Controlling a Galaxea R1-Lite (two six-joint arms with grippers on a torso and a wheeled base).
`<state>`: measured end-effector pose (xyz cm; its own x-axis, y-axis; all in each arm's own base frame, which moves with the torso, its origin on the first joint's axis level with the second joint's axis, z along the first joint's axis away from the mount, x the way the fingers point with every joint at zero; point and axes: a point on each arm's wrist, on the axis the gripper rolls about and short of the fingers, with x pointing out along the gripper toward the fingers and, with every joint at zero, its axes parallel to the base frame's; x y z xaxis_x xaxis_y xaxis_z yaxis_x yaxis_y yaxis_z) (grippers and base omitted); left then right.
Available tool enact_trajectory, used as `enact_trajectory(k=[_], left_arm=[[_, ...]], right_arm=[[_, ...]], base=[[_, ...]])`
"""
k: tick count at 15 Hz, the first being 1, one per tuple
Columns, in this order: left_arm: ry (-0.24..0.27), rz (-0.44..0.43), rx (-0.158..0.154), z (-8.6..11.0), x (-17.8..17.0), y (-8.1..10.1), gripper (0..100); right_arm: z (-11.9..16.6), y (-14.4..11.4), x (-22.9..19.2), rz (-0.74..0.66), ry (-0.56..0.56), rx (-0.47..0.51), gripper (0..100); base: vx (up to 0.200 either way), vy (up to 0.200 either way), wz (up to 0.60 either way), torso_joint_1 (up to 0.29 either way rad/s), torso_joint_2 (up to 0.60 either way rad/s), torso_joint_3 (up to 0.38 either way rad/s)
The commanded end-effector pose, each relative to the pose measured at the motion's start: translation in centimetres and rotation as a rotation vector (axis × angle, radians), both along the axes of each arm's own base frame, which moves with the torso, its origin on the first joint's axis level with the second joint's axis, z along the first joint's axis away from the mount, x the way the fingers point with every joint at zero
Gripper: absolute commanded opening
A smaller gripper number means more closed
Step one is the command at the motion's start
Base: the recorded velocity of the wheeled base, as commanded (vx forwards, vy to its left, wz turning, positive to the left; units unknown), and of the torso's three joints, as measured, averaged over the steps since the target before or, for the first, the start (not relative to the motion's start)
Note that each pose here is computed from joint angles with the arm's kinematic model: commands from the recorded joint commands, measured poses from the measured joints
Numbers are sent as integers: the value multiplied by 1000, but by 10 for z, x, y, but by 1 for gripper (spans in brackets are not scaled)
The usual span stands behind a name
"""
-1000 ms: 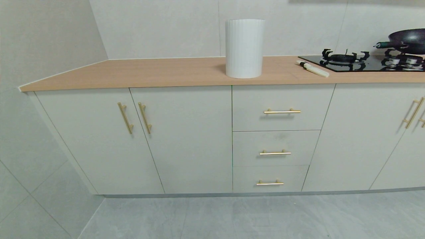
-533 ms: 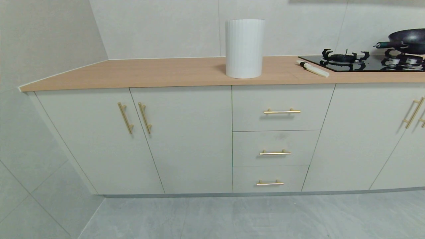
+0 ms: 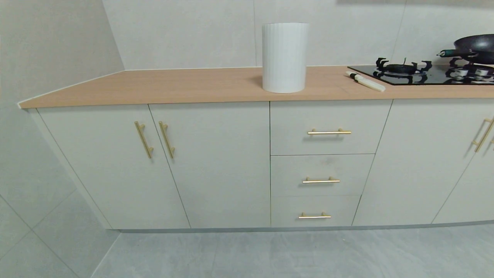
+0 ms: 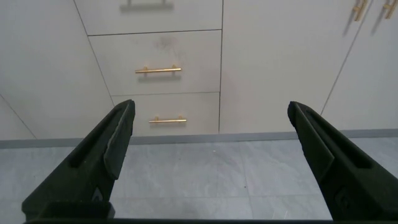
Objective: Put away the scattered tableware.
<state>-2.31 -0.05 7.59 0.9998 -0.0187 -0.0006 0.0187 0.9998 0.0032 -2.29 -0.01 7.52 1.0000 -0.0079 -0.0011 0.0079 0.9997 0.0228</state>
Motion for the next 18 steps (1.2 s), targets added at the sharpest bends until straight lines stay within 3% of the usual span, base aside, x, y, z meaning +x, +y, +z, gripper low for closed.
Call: enact_trajectory(k=[1,18], left_arm=[[1,0,0,0,0,0,100],[-1,0,0,0,0,0,100]], right_arm=[[0,0,0,0,4,0,100],[0,0,0,-1,2,2,100]], base=[[200,0,0,7,2,2],[200,0,0,1,4,1]])
